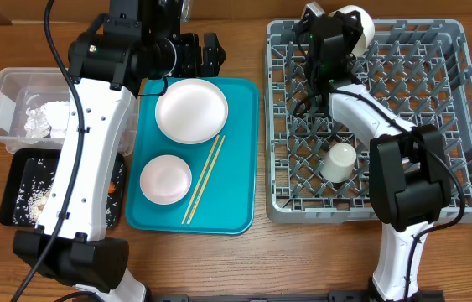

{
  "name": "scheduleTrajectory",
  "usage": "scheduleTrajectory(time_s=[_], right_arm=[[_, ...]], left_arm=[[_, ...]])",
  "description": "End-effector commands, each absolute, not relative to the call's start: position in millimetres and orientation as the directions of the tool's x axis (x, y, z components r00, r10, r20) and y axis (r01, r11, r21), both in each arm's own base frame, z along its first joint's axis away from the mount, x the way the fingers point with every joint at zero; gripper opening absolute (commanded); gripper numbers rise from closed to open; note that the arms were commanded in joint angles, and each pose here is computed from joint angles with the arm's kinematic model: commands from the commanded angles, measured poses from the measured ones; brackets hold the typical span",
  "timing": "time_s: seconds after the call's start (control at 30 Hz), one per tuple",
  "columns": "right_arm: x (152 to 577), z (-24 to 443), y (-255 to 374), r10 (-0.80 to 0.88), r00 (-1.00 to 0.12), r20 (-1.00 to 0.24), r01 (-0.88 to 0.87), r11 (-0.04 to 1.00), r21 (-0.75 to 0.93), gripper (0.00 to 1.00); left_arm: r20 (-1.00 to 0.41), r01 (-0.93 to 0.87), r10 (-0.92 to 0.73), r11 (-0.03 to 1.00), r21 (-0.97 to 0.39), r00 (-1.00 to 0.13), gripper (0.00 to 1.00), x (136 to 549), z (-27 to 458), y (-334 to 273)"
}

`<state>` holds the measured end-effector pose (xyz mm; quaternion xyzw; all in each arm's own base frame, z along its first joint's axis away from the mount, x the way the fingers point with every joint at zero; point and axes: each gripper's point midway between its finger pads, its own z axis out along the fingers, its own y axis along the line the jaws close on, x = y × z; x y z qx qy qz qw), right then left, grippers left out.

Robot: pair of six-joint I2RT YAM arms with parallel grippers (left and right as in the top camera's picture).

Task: Sort waste into correct bins and load items into the dishwasher
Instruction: 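Open the left gripper and carry the white bowl with the right into the rack, then set the white bowl in the rack's upper-left corner and open the right gripper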

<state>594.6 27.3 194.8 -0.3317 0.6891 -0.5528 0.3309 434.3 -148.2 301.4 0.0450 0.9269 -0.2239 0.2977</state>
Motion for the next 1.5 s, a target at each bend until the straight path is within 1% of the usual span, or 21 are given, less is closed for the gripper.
scheduleTrajectory(time_s=[0.0, 0.07, 0.2, 0.27, 0.33, 0.37, 0.4, 0.47, 0.5, 0.6, 0.7, 0.77, 0.87, 1.2, 1.3, 1.47], right_arm=[[594.0, 191.9, 29.4, -0.801, -0.582, -0.14, -0.064, 0.216, -0.974, 0.04], [591.5, 190.5, 32.1, -0.793, -0.592, -0.145, -0.061, 0.223, -0.973, 0.04], [588.1, 187.4, 42.1, -0.792, -0.592, -0.153, -0.064, 0.235, -0.97, 0.08], [586.8, 186.8, 47.8, -0.795, -0.588, -0.148, -0.069, 0.232, -0.97, 0.15], [584.3, 187.6, 52.5, -0.792, -0.593, -0.144, -0.066, 0.226, -0.972, 0.19], [583.1, 188.0, 54.4, -0.79, -0.596, -0.142, -0.064, 0.224, -0.973, 0.22], [581.9, 188.0, 56.3, -0.789, -0.598, -0.14, -0.064, 0.221, -0.973, 0.3], [579.2, 189.0, 59.6, -0.784, -0.606, -0.136, -0.06, 0.215, -0.975, 0.43], [577.7, 189.6, 61.1, -0.78, -0.611, -0.134, -0.057, 0.212, -0.976, 0.51], [573.3, 191.1, 63.3, -0.767, -0.628, -0.128, -0.049, 0.203, -0.978, 0.58], [569.2, 192.8, 63.9, -0.753, -0.647, -0.123, -0.039, 0.194, -0.98, 0.61], [567.1, 193.6, 66.7, -0.743, -0.651, -0.153, -0.015, 0.215, -0.977, 0.62], [562.2, 194.9, 73.7, -0.727, -0.66, -0.188, 0.017, 0.236, -0.972, 0.67], [550.6, 198.9, 119.2, -0.769, -0.61, -0.189, 0.008, 0.233, -0.973, 0.81], [545.7, 199.8, 130.7, -0.775, -0.603, -0.187, 0.009, 0.228, -0.974, 0.84], [538.3, 201.4, 143.4, -0.777, -0.602, -0.186, 0.016, 0.221, -0.975, 0.84]], left_arm=[[-0.599, 0.233, -0.046, 0.895, -0.38, -0.799, 1.0, 435.0, 312.7, -148.0], [-0.599, 0.233, -0.046, 0.895, -0.38, -0.799, 1.0, 435.0, 312.7, -148.0], [-0.599, 0.233, -0.046, 0.895, -0.38, -0.799, 1.0, 435.0, 312.7, -148.0], [-0.599, 0.233, -0.046, 0.895, -0.38, -0.799, 1.0, 435.0, 312.7, -148.0], [-0.599, 0.233, -0.046, 0.895, -0.38, -0.799, 1.0, 435.0, 312.7, -148.0], [-0.599, 0.233, -0.046, 0.895, -0.38, -0.799, 1.0, 435.0, 312.7, -148.0], [-0.599, 0.233, -0.046, 0.895, -0.38, -0.799, 1.0, 435.0, 312.7, -148.0], [-0.599, 0.233, -0.046, 0.895, -0.38, -0.799, 1.0, 435.0, 312.7, -148.0], [-0.599, 0.233, -0.046, 0.895, -0.38, -0.799, 1.0, 435.0, 312.7, -148.0], [-0.599, 0.233, -0.046, 0.895, -0.38, -0.799, 1.0, 435.0, 312.7, -148.0], [-0.599, 0.233, -0.046, 0.895, -0.38, -0.799, 1.0, 435.0, 312.7, -148.0], [-0.599, 0.233, -0.046, 0.895, -0.38, -0.799, 1.0, 434.9, 312.8, -148.0], [-0.599, 0.233, -0.046, 0.895, -0.38, -0.799, 1.0, 435.0, 312.7, -148.0], [-0.599, 0.233, -0.046, 0.895, -0.38, -0.799, 1.0, 435.0, 312.7, -148.0], [-0.599, 0.233, -0.046, 0.895, -0.38, -0.799, 1.0, 435.0, 312.7, -148.0], [-0.599, 0.233, -0.046, 0.895, -0.38, -0.799, 1.0, 435.0, 312.7, -148.0]])
